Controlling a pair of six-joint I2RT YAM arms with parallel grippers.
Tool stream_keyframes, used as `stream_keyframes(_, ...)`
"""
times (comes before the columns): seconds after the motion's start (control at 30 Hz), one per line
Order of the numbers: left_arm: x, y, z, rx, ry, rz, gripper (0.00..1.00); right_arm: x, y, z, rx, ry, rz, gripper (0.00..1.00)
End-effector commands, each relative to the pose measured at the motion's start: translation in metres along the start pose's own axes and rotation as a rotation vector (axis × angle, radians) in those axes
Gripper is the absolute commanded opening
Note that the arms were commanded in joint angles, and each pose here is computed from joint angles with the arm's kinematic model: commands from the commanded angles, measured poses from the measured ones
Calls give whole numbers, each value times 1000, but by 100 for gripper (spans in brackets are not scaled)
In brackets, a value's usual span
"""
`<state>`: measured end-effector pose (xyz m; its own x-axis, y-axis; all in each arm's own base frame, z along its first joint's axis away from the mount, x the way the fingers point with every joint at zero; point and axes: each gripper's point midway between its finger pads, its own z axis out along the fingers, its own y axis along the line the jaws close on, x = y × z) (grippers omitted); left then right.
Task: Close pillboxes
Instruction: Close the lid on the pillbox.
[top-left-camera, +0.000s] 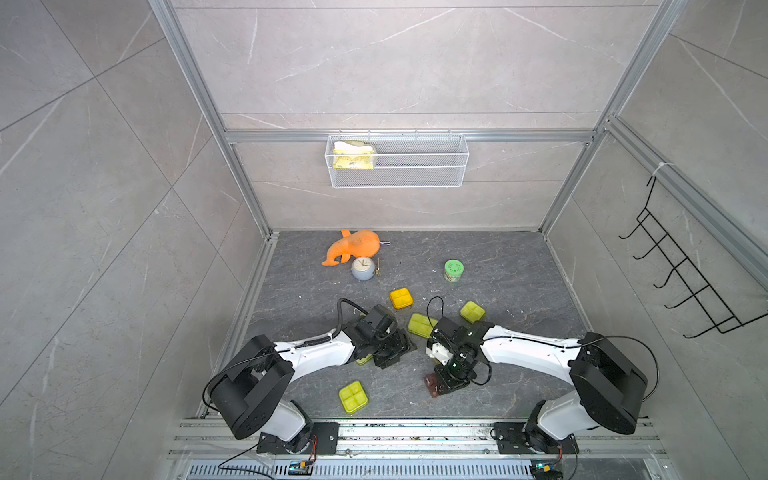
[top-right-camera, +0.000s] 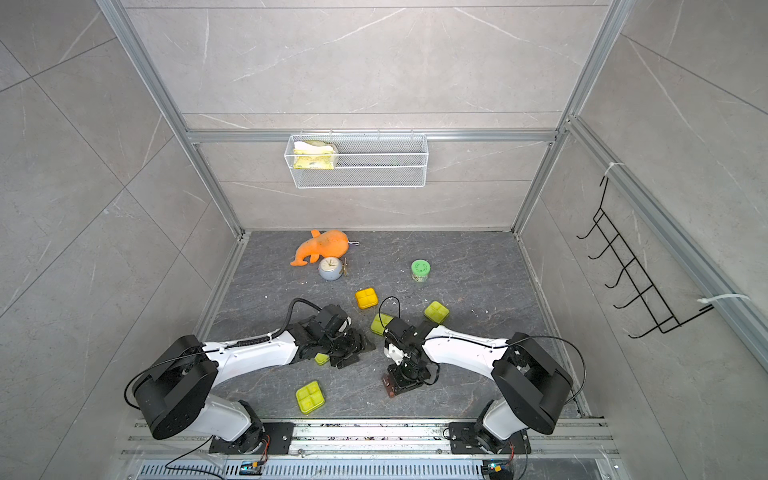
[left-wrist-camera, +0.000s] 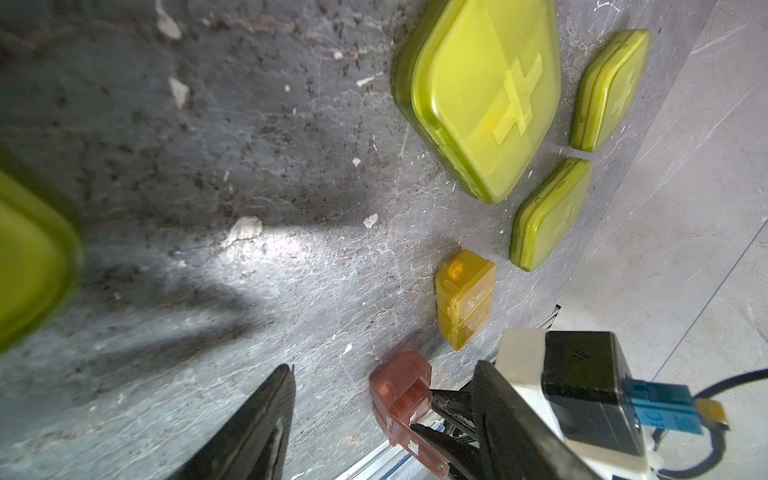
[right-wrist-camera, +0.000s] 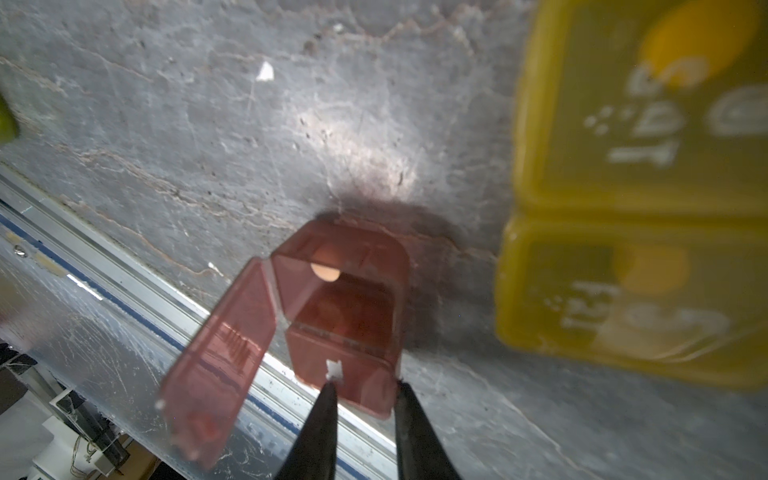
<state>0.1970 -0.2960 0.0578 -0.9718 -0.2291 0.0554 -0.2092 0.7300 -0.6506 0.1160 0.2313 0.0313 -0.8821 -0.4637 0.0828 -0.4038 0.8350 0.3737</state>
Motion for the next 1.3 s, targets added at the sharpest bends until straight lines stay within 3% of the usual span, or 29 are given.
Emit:
stream_keyframes(0.0,1,-9,0,12,17,9,69,3,-6,6,14,17,-2,26)
stream_keyframes(0.83,2,-9,3,7,29,12,69,3,-10,11,17,24,11,22)
stream_keyframes(1.27,1,-10,2,11,25,17,69,-3,-4,0,16,-7,3,31)
